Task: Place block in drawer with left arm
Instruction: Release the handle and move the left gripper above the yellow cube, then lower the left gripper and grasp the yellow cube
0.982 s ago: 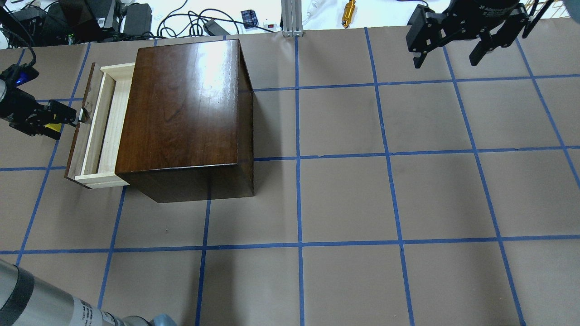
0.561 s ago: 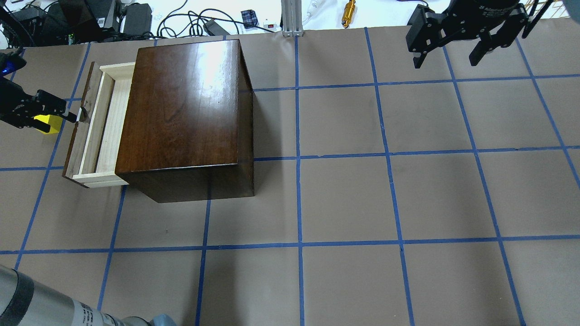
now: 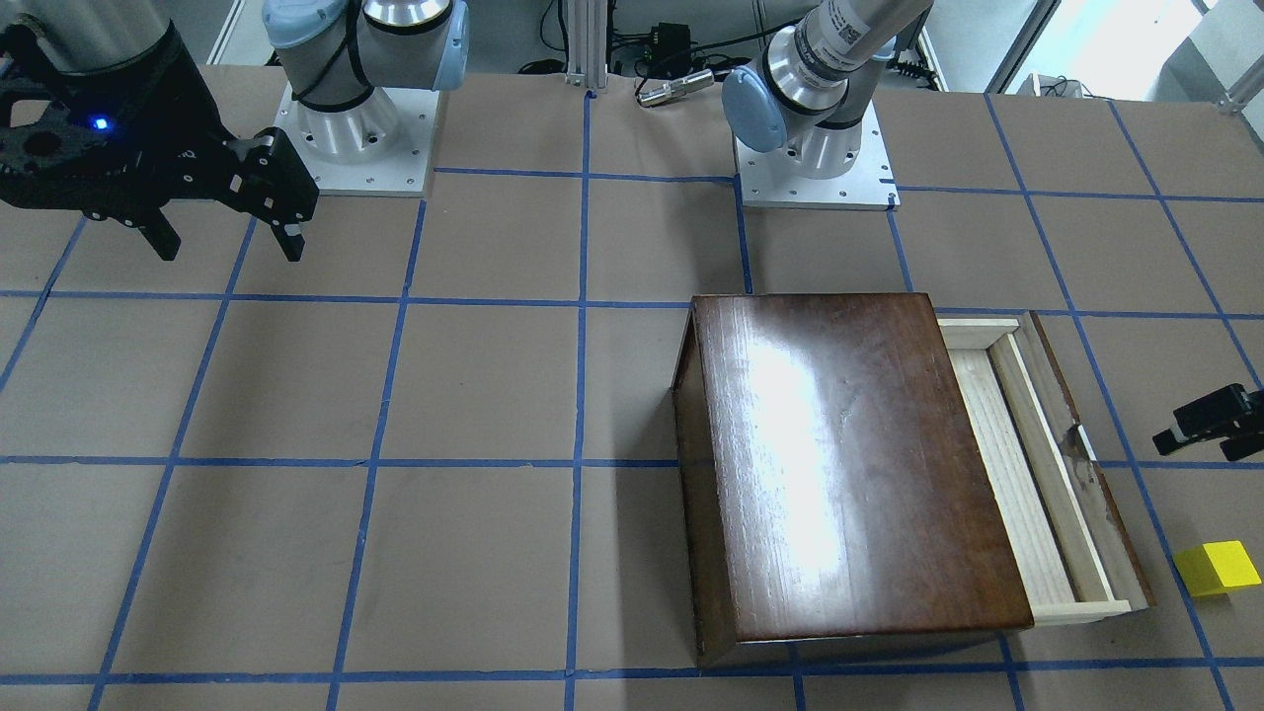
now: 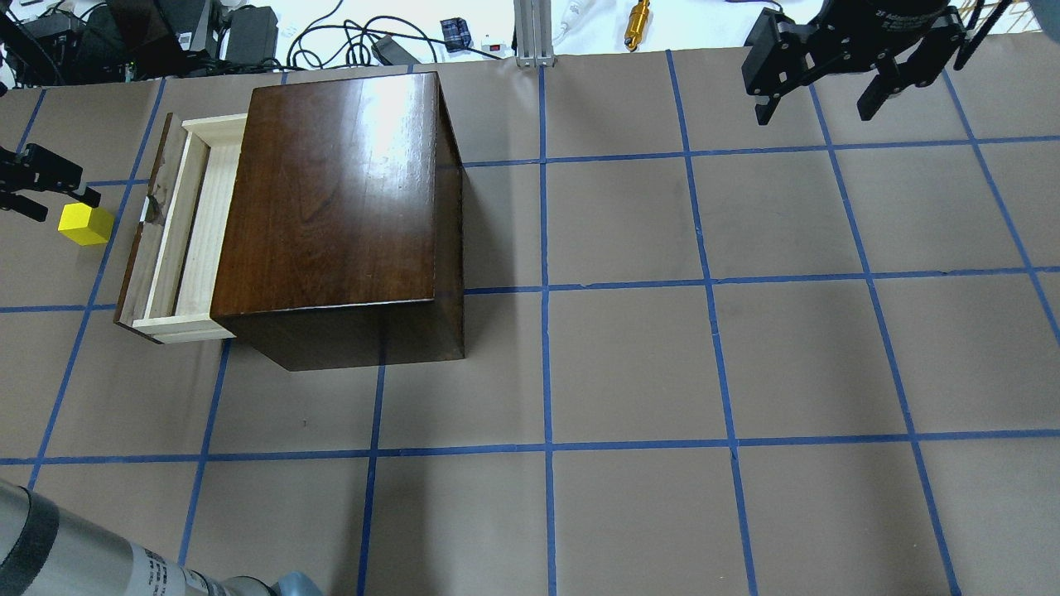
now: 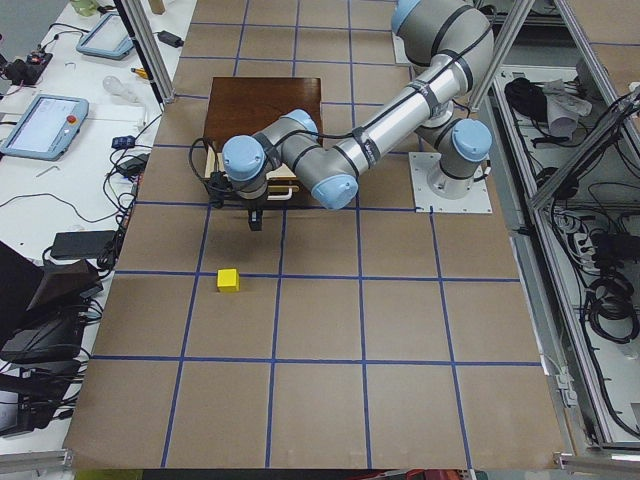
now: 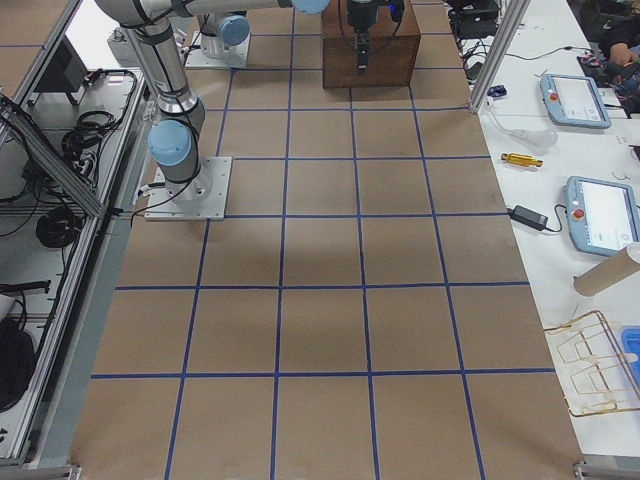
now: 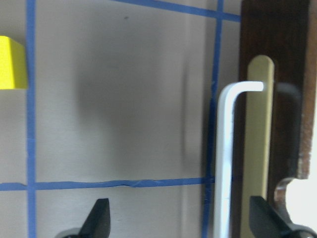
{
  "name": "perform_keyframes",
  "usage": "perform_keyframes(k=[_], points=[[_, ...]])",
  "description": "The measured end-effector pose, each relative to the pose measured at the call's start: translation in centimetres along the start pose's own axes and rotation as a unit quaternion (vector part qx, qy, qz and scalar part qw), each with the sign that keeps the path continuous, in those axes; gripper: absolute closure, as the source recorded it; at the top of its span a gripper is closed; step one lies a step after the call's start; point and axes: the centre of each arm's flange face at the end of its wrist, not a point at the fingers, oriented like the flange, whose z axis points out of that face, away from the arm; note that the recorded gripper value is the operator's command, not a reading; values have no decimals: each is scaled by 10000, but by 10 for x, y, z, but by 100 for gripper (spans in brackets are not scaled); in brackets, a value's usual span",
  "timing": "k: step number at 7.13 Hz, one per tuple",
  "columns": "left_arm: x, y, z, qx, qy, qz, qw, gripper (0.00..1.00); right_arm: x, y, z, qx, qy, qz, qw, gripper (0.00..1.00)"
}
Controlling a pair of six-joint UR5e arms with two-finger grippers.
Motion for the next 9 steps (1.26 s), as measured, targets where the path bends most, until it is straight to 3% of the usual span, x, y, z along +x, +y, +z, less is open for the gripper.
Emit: perform_keyframes(k=[3,5,7,8,9], points=[[-47,-35,12,-175,-540,761,9955,0,0,0,0,0,4,-3,10000,0],[-73,-53,30,-370,-726,1555,9845,0,0,0,0,-2,6,-2,10000,0],[-90,-62,46,-421,-805,2707,9584,0,0,0,0,-2,4,-2,10000,0],[-97,-64,54,-439,-840,3330,9381,0,0,0,0,-2,3,-2,10000,0],[-104,-69,61,-420,-955,3994,9108,0,0,0,0,-3,4,-1,10000,0]])
